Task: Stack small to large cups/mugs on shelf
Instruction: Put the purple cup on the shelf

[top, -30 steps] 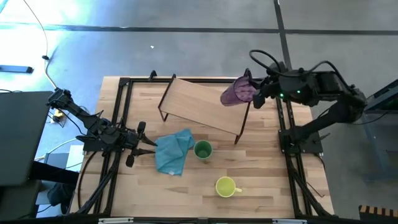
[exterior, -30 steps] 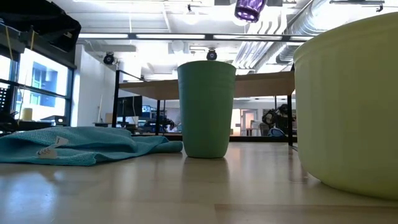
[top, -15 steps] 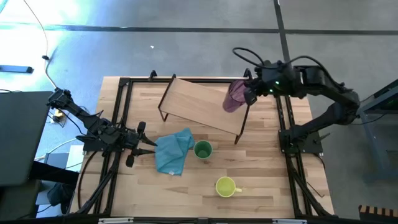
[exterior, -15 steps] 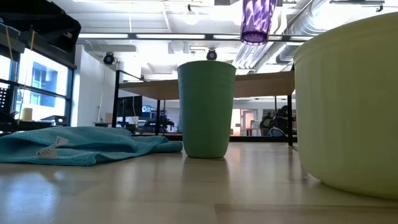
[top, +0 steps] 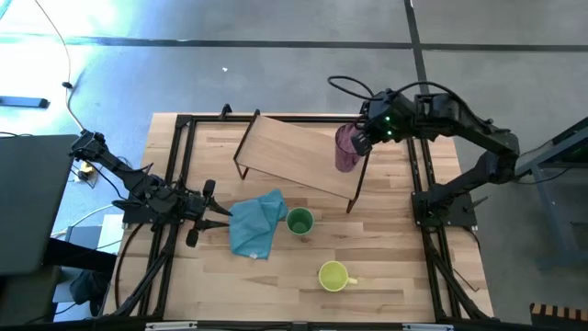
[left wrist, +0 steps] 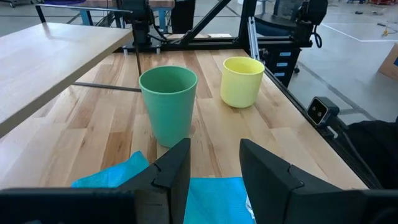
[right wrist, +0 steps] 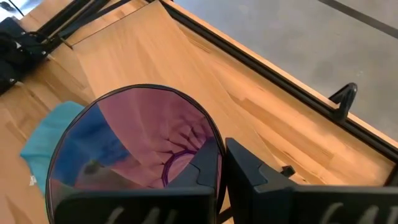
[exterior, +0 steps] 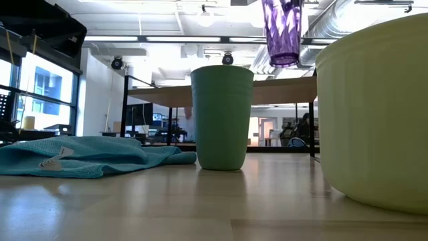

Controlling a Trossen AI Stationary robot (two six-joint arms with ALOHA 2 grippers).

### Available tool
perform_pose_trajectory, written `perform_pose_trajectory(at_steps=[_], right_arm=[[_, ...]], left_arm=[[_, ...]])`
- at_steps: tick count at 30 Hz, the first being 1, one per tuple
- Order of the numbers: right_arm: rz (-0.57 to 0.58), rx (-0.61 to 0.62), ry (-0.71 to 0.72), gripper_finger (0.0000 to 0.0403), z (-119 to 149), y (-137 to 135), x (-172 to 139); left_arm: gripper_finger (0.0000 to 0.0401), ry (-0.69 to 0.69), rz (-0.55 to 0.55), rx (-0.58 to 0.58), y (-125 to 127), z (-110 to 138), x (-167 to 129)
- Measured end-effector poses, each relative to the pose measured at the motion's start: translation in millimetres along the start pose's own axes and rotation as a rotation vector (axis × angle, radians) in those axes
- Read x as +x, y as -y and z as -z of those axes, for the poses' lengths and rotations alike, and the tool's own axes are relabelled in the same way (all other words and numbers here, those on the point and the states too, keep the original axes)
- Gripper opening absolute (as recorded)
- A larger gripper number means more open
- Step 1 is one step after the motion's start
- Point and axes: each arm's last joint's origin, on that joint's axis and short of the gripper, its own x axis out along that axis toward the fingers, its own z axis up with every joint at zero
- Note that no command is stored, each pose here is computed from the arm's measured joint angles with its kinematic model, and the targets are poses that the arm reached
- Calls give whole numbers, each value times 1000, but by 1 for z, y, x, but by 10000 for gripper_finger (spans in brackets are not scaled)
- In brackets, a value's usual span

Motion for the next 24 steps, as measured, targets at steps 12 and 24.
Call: perform_pose_trajectory(at_steps=[12,24], right_arm=[[24,-46,-53,0,12,-6,17],[-41,-62,0,0,22,-1,26]], left_arm=[[127,1,0,-1,0,0,0],[127,1,0,-10,0,0,0]])
